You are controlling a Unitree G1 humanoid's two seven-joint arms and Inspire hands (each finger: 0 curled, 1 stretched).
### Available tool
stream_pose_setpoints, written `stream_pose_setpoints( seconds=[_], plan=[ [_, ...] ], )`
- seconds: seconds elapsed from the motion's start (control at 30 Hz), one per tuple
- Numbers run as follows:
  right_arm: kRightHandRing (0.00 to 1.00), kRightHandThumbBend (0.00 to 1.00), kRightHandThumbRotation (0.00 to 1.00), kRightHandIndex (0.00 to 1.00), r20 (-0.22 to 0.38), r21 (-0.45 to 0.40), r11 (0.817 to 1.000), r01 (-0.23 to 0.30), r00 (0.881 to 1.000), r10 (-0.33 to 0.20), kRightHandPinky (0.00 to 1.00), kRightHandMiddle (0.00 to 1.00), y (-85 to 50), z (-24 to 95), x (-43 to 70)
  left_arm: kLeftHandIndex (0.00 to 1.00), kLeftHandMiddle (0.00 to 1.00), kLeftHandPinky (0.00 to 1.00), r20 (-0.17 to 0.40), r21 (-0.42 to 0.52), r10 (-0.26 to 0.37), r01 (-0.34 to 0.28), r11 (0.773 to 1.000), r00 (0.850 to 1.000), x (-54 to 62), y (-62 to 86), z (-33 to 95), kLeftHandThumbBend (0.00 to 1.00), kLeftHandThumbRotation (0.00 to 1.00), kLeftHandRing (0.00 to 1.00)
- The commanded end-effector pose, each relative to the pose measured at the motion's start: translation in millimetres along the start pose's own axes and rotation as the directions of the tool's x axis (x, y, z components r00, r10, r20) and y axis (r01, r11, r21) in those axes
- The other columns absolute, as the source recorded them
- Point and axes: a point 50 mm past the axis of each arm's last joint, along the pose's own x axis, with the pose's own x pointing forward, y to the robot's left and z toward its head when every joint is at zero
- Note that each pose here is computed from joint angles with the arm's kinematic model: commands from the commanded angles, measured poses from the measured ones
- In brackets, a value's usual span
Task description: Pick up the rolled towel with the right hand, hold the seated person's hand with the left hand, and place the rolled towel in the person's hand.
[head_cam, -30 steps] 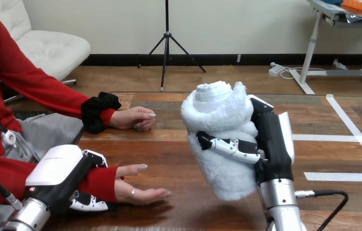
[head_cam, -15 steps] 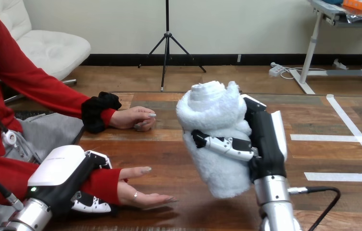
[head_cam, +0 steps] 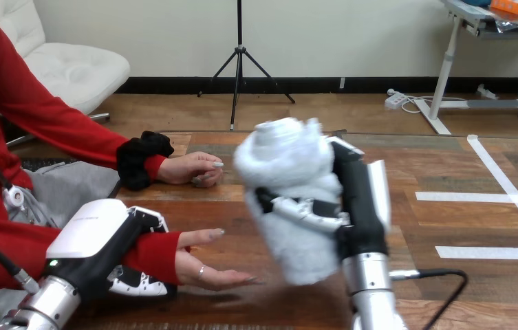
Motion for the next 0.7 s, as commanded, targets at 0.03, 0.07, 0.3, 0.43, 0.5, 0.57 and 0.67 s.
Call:
stream_pose_setpoints(
  seconds=[0.03, 0.07, 0.3, 0.43, 0.5, 0.57, 0.67],
  plan=[
    [0.27, 0.71, 0.0, 0.32, 0.161, 0.059, 0.998, -0.02, 0.987, 0.01, 0.22, 0.36, 24.9, 33.0, 28.6, 0.42, 0.38, 0.24, 0.139, -0.04, 0.138, -0.134, 0.99, 0.981, 24.5, 25.9, 28.2, 0.78, 0.14, 0.31],
    [0.27, 0.71, 0.0, 0.32, 0.161, 0.063, 0.998, -0.021, 0.987, 0.01, 0.22, 0.36, 26.9, 33.3, 28.2, 0.42, 0.38, 0.24, 0.14, -0.039, 0.139, -0.135, 0.99, 0.98, 24.9, 26.2, 28.7, 0.78, 0.14, 0.31],
    [0.26, 0.69, 0.0, 0.31, 0.165, 0.095, 0.995, -0.027, 0.986, 0.011, 0.21, 0.35, 38.2, 35.6, 26.1, 0.42, 0.39, 0.25, 0.148, -0.037, 0.145, -0.141, 0.989, 0.978, 26.9, 27.9, 31.7, 0.78, 0.15, 0.32],
    [0.26, 0.67, 0.0, 0.31, 0.168, 0.123, 0.992, -0.036, 0.986, 0.015, 0.2, 0.35, 45.4, 37.0, 23.7, 0.42, 0.39, 0.25, 0.15, -0.044, 0.153, -0.148, 0.988, 0.977, 28.6, 28.9, 33.3, 0.78, 0.15, 0.32],
    [0.25, 0.66, 0.0, 0.31, 0.173, 0.131, 0.991, -0.038, 0.985, 0.015, 0.2, 0.35, 47.5, 37.5, 22.7, 0.42, 0.39, 0.25, 0.152, -0.046, 0.157, -0.151, 0.987, 0.976, 29.2, 29.3, 33.8, 0.79, 0.15, 0.32],
    [0.24, 0.66, 0.0, 0.31, 0.179, 0.142, 0.989, -0.036, 0.984, 0.011, 0.19, 0.34, 51.0, 38.2, 20.8, 0.42, 0.39, 0.26, 0.155, -0.051, 0.163, -0.157, 0.986, 0.974, 30.0, 29.8, 34.6, 0.79, 0.14, 0.32],
    [0.23, 0.66, 0.0, 0.31, 0.186, 0.165, 0.986, -0.033, 0.983, 0.002, 0.18, 0.33, 55.6, 39.3, 18.6, 0.43, 0.39, 0.26, 0.156, -0.046, 0.164, -0.159, 0.986, 0.974, 31.1, 30.6, 35.5, 0.79, 0.14, 0.32]
  ],
)
